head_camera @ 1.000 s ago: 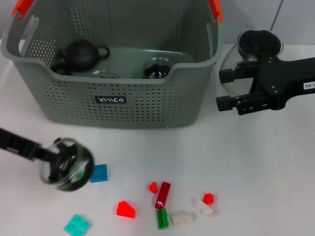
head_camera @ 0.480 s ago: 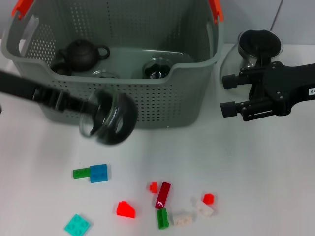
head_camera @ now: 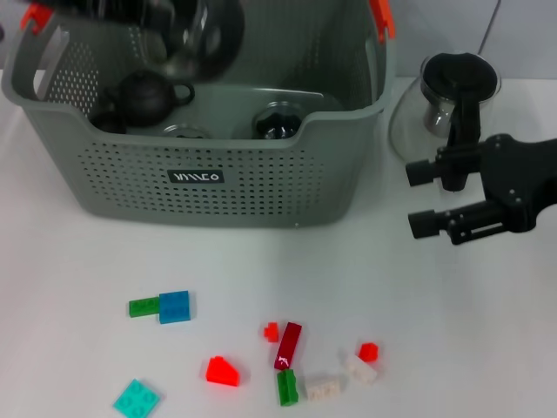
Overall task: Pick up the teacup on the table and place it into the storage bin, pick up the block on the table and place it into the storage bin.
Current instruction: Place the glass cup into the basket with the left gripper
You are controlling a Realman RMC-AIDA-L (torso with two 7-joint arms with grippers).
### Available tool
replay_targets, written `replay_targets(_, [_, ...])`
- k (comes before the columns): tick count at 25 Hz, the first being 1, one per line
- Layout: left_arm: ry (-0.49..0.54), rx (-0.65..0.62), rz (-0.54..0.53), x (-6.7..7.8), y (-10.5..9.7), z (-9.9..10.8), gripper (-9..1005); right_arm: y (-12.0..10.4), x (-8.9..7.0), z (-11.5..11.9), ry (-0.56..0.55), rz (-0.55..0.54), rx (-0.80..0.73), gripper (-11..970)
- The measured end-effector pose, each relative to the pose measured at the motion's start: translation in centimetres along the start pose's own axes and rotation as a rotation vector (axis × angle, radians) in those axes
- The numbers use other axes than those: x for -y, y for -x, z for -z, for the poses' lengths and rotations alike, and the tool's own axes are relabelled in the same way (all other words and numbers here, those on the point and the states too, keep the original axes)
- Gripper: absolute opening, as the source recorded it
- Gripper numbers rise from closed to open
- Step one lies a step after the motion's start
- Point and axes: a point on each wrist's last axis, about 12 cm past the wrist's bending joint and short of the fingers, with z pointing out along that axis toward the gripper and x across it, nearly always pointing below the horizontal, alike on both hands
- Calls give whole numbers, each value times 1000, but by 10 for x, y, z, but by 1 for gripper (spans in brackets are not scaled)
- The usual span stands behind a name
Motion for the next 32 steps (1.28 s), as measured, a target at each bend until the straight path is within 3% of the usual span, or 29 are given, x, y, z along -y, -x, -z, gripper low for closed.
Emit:
replay_targets(4, [106, 26, -12, -13, 20, -13, 43, -5, -1, 3, 15, -21, -12, 855])
replay_targets(9, [302, -9, -44, -33, 36, -50, 42, -7, -2, 4, 19, -29, -13, 855])
replay_targets(15, [438, -68, -110, -42, 45, -92, 42, -8, -1, 7, 13, -50, -12, 854])
replay_targets(23, [524, -171, -218, -31, 30, -133, 43, -5, 0, 7, 10, -48, -11, 855])
replay_targets(32, [515, -203, -268, -18, 18, -157, 42, -1, 1, 4, 10, -45, -9, 854])
